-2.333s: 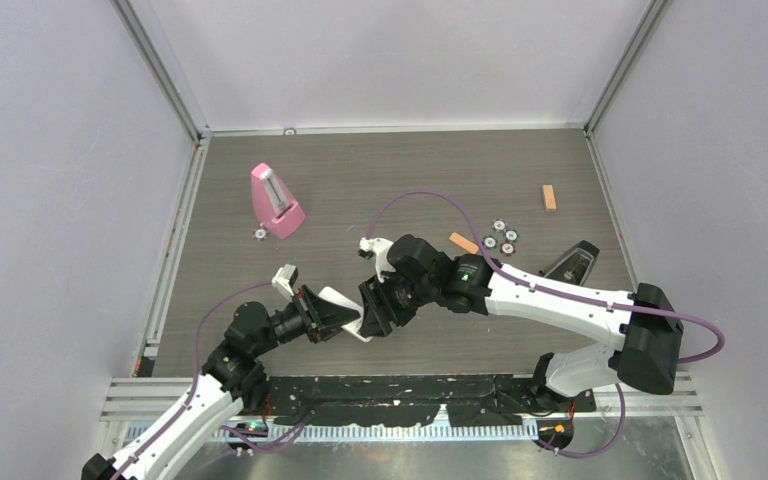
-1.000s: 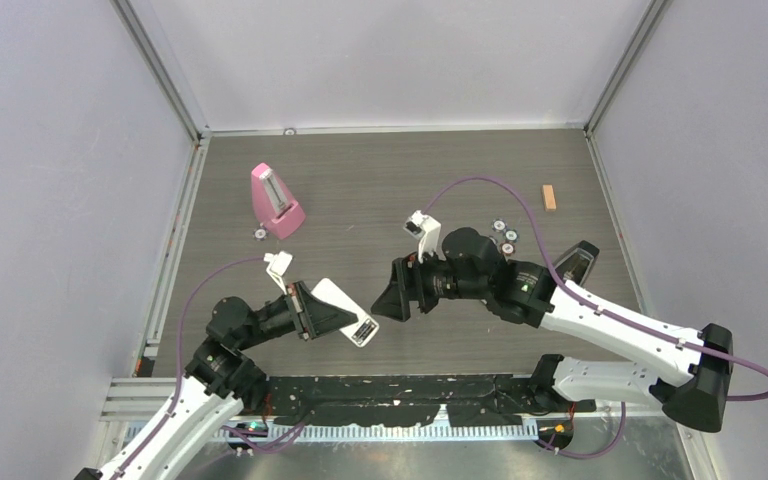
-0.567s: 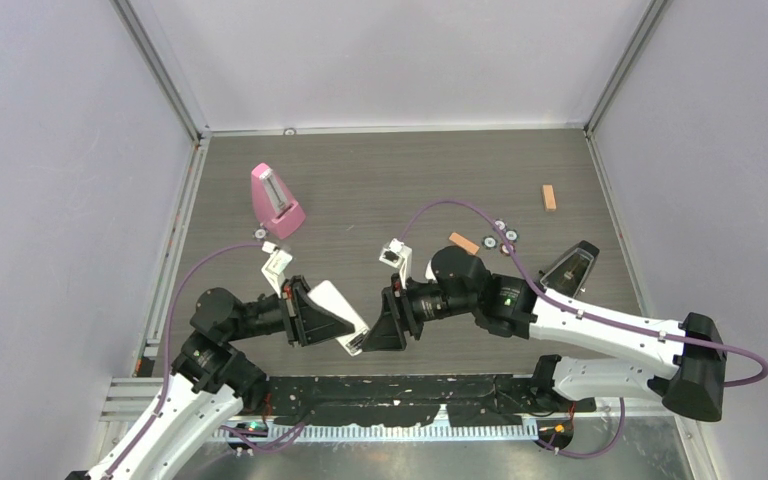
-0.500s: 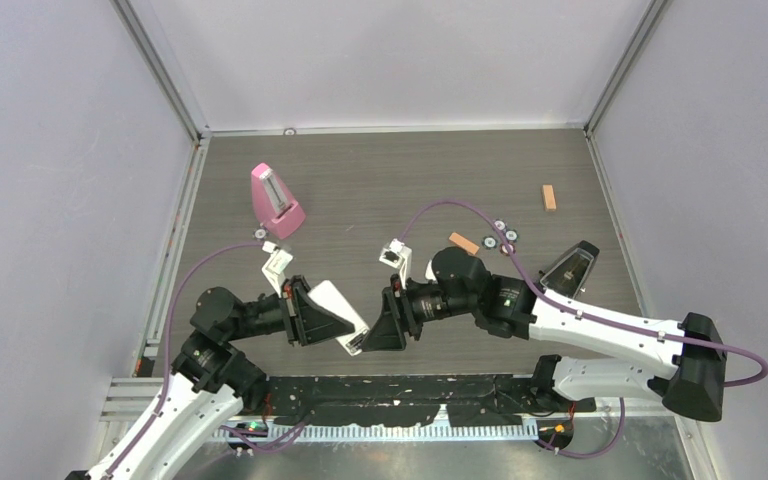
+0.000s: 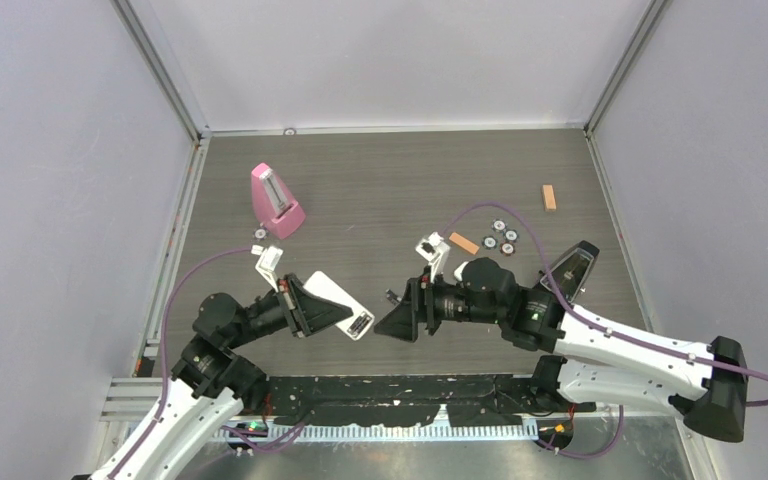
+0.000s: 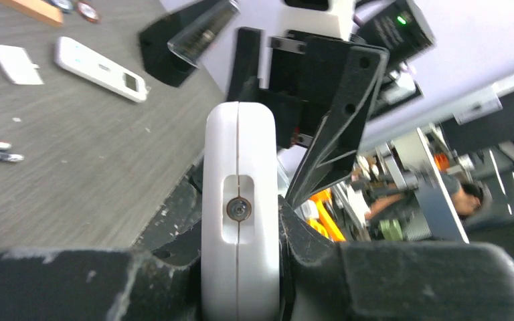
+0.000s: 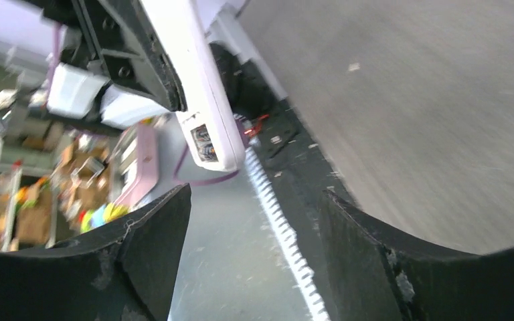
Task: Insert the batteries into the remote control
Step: Pick up the battery cover at the center of the board.
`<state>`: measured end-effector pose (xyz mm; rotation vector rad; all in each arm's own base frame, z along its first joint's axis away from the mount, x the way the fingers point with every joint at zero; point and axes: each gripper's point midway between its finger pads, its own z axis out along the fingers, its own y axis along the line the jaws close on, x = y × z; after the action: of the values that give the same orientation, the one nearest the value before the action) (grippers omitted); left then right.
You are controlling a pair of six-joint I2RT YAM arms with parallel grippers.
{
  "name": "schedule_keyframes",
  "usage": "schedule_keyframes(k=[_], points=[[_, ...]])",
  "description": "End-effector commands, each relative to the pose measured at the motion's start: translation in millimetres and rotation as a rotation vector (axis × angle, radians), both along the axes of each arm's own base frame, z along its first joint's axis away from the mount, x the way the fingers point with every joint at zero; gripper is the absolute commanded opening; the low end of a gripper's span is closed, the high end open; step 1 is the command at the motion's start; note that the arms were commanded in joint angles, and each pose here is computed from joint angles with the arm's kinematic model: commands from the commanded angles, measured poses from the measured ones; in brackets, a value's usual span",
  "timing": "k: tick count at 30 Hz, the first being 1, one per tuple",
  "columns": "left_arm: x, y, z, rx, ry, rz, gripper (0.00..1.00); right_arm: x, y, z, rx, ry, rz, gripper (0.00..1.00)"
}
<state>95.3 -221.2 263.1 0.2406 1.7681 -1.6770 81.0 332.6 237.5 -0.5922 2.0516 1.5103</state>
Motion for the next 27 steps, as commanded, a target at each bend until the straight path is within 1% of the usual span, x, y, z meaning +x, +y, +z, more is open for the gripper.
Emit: schedule_keyframes(k=[1, 2, 3, 4, 7, 9, 10, 11, 12, 16, 22, 27], points=[[40.1, 11.8, -20.2, -0.024, 0.087, 0.241, 0.00, 62.0, -47.3, -18.0, -0.202, -0.043, -0.377, 0.74], [45.6, 13.3, -26.6, -0.025, 0.106, 0.271, 0.00, 77.2, -59.6, -25.1, -0.250, -0.041, -0.473, 0.74], [50.7, 14.4, -28.2, -0.037, 0.106, 0.296, 0.00, 90.9, -73.2, -38.4, -0.326, -0.016, -0.539, 0.71], [54.4, 14.8, -29.7, -0.047, 0.111, 0.311, 0.00, 107.4, -86.9, -44.3, -0.365, -0.005, -0.613, 0.69], [64.7, 16.5, -31.3, -0.073, 0.117, 0.356, 0.00, 139.1, -109.3, -71.4, -0.555, 0.020, -0.729, 0.61], [70.5, 19.1, -30.7, -0.079, 0.117, 0.389, 0.00, 158.5, -118.9, -84.8, -0.661, 0.034, -0.785, 0.60], [73.4, 20.7, -30.4, -0.081, 0.117, 0.407, 0.00, 169.8, -121.6, -82.6, -0.672, 0.035, -0.808, 0.59], [75.9, 22.3, -30.0, -0.084, 0.117, 0.424, 0.00, 178.7, -123.7, -96.7, -0.718, 0.057, -0.821, 0.59], [78.8, 24.3, -31.4, -0.082, 0.122, 0.444, 0.00, 187.5, -123.9, -96.2, -0.719, 0.064, -0.837, 0.58], [86.2, 30.9, -33.0, -0.088, 0.133, 0.500, 0.00, 211.5, -118.3, -128.6, -0.794, 0.131, -0.847, 0.56], [90.1, 35.5, -37.2, -0.088, 0.134, 0.536, 0.00, 225.9, -107.4, -163.5, -0.868, 0.189, -0.825, 0.54], [91.2, 35.5, -43.6, -0.081, 0.143, 0.540, 0.00, 231.2, -103.0, -177.5, -0.894, 0.203, -0.823, 0.50]])
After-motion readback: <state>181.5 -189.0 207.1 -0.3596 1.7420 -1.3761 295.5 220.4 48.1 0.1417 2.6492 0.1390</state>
